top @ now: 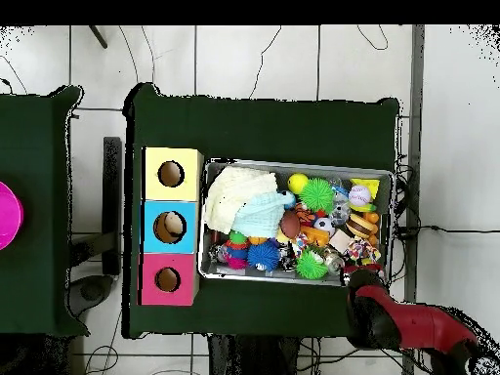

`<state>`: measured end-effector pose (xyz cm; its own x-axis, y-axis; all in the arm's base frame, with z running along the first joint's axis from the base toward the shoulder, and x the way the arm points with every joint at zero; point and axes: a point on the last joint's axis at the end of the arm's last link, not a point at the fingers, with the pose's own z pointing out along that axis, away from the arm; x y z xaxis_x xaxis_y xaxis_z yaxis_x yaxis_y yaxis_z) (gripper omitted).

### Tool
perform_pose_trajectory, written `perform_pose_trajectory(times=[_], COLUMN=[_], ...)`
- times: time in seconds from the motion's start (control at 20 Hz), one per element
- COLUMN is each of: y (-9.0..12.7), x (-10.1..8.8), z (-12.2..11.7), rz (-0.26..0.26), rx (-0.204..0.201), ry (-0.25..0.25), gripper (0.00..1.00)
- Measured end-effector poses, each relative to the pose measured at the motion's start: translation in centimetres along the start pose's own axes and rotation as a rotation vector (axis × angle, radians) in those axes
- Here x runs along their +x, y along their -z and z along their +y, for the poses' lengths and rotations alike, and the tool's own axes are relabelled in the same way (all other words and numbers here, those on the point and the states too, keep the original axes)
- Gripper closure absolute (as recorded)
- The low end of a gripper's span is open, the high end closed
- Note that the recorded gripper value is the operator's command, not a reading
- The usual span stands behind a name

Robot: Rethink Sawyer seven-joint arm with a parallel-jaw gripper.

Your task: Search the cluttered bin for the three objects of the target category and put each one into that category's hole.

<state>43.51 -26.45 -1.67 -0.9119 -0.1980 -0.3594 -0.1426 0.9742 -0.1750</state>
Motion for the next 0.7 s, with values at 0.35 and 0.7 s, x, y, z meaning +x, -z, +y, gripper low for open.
perform_pose_trajectory(times=[0.35,0.7], y=[0.4,1.2], x=[1.9,0.8], z=[1.1,4.6], rz=[-0.107,-0.193], rx=[-0.082,-0.198], ry=[-0.130,-0.202], gripper=[1.00,1.00])
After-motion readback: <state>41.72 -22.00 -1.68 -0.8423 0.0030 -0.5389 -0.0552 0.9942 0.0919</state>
